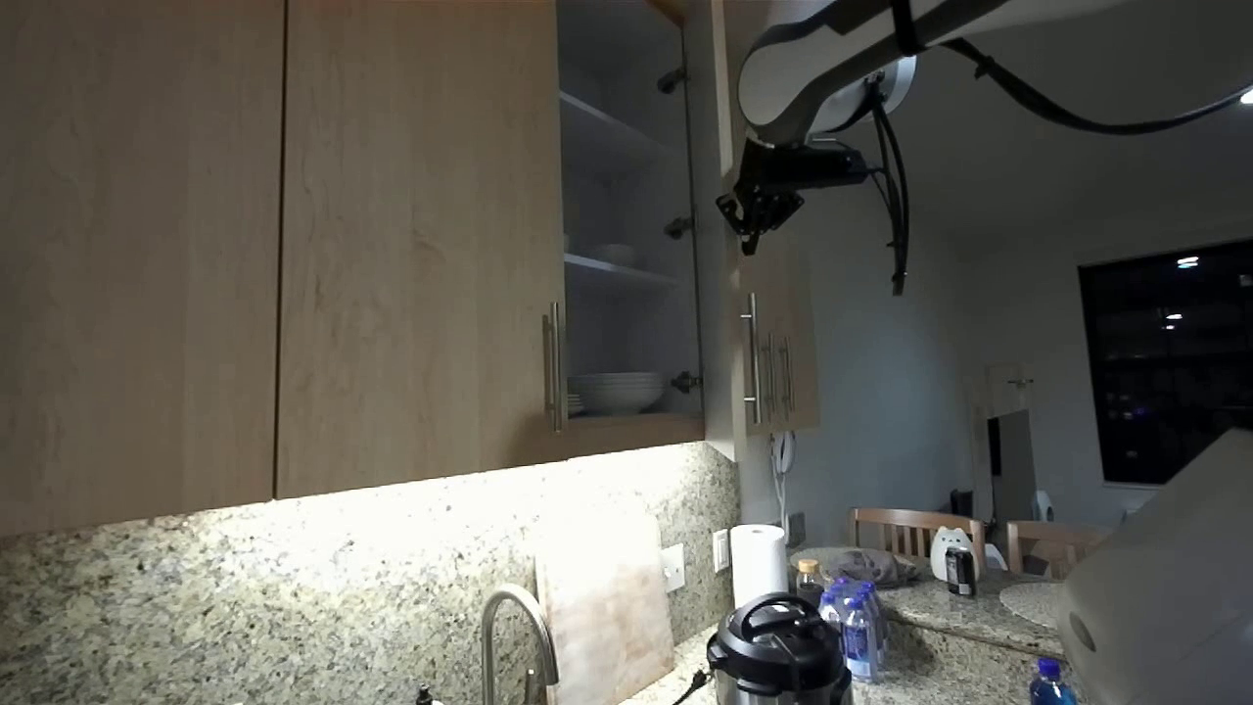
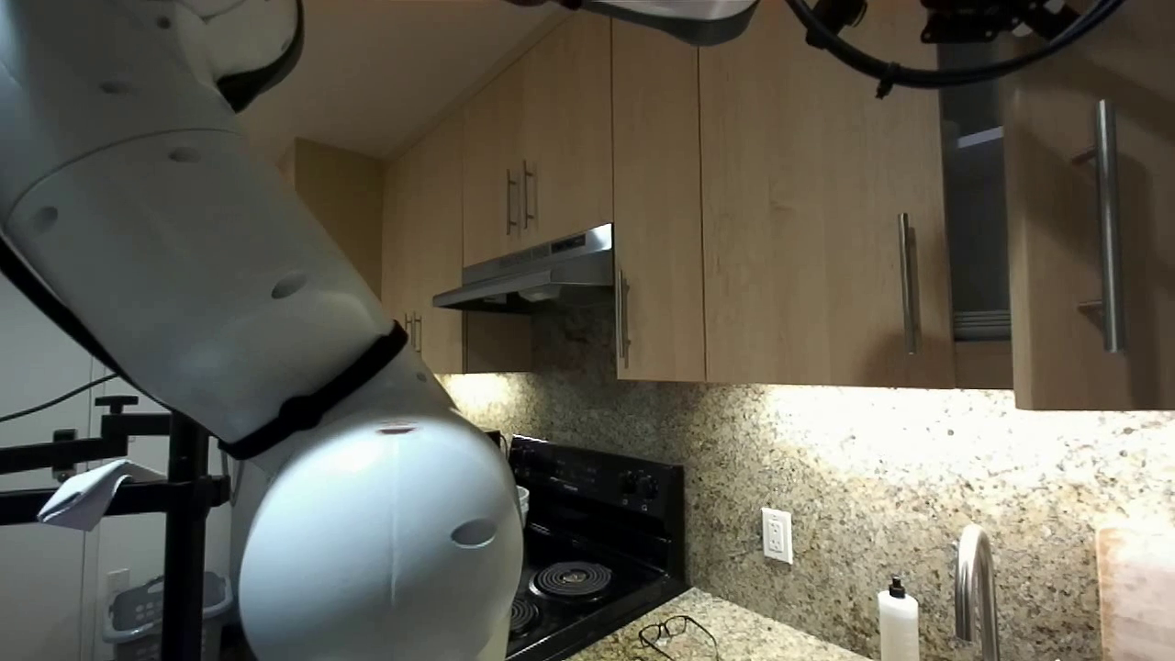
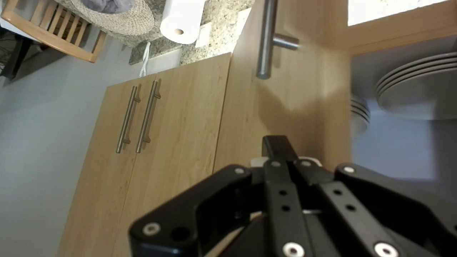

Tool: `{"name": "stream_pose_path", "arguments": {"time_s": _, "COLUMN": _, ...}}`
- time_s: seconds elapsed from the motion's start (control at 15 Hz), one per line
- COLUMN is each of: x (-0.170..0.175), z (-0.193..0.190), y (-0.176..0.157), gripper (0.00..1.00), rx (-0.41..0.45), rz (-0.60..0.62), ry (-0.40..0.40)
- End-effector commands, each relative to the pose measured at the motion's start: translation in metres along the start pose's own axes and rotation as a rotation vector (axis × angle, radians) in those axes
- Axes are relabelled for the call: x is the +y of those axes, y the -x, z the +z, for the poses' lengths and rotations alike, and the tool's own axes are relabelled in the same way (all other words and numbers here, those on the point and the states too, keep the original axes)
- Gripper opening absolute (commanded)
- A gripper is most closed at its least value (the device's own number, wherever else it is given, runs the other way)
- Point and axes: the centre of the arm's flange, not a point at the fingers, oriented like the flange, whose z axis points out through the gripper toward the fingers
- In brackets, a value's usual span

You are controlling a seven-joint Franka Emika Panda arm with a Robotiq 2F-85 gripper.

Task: Close the cupboard door

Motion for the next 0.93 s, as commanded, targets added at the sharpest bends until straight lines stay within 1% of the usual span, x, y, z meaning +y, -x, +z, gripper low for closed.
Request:
{"name": "stream_pose_path", "arguments": {"time_s": 0.0, "x": -0.014, "z": 0.058, "y": -0.047, "gripper": 0.00, "rx": -0.001, "rz": -0.020, "ry": -0.005}}
{"name": "stream_pose_path", "arguments": {"time_s": 0.2, "x": -0.027, "z": 0.093, "y": -0.068, "gripper": 0.00, "rx": 0.001, "rz": -0.029, "ry": -0.012}}
{"name": "stream_pose_path", "arguments": {"time_s": 0.33, "x": -0.038, "z": 0.106, "y": -0.082, "gripper": 0.00, "rx": 0.003, "rz": -0.037, "ry": -0.028}}
{"name": "stream_pose_path", "arguments": {"time_s": 0.47, "x": -0.051, "z": 0.106, "y": -0.094, "gripper": 0.00, "rx": 0.021, "rz": -0.047, "ry": -0.052}}
{"name": "stream_pose_path", "arguments": {"time_s": 0.87, "x": -0.083, "z": 0.084, "y": -0.120, "gripper": 0.00, "rx": 0.072, "rz": -0.040, "ry": -0.158}}
